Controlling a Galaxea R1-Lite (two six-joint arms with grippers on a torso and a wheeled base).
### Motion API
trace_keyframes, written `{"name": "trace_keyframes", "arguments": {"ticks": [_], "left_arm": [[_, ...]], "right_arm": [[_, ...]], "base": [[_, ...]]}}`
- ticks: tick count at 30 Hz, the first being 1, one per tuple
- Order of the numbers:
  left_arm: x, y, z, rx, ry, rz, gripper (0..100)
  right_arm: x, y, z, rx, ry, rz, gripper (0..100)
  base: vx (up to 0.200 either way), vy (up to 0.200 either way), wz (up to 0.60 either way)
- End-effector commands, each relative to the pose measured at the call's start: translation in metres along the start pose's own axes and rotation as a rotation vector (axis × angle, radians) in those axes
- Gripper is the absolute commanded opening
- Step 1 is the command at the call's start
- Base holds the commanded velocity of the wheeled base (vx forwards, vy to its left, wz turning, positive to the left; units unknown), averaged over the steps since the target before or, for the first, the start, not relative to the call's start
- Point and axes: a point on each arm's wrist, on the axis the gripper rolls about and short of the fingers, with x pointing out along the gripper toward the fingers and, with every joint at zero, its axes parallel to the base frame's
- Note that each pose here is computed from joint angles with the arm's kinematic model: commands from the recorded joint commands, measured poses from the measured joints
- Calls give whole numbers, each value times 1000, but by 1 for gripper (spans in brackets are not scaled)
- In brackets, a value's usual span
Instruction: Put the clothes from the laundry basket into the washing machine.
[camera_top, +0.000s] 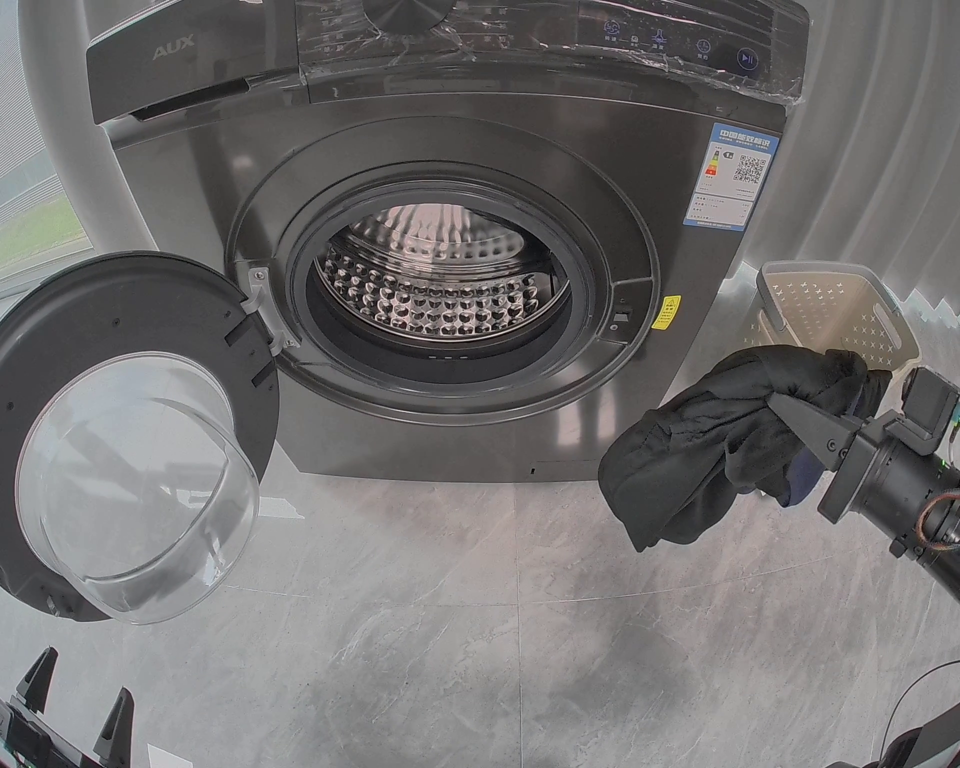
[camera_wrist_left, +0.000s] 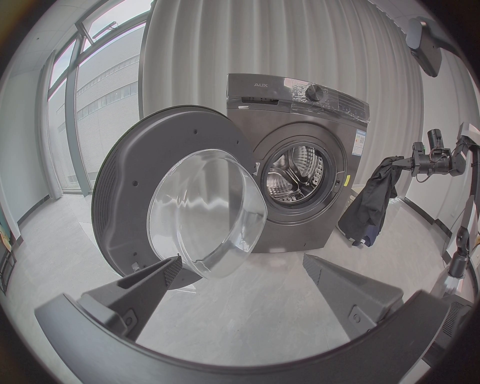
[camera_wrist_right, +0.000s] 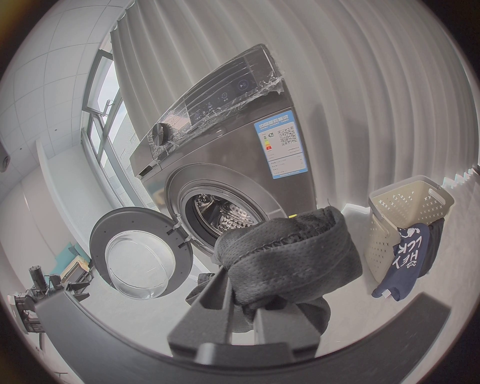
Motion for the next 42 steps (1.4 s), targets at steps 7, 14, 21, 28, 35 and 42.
{"name": "trace_keyframes", "arguments": {"ticks": [7, 14, 21, 28, 35, 42], "left_arm": [[0, 0, -5, 0, 0, 1, 100], [0, 0, -5, 0, 0, 1, 100], [0, 0, -5, 3, 0, 3, 100], [0, 0, -5, 9, -2, 4, 100], [0, 0, -5, 6, -2, 6, 100], [-3, 0, 11, -6, -98, 12, 100]], "right_arm": [[1, 0, -1, -2, 5, 0, 0], [0, 0, -1, -3, 4, 0, 0], [3, 10, -3, 4, 19, 52, 0], [26, 28, -8, 33, 50, 101, 0], [42, 38, -7, 49, 34, 122, 0], [52, 47, -7, 75, -23, 167, 0]], "base": [[0, 86, 0], [0, 0, 0], [0, 0, 0], [0, 0, 0], [0, 0, 0], [0, 0, 0]]}}
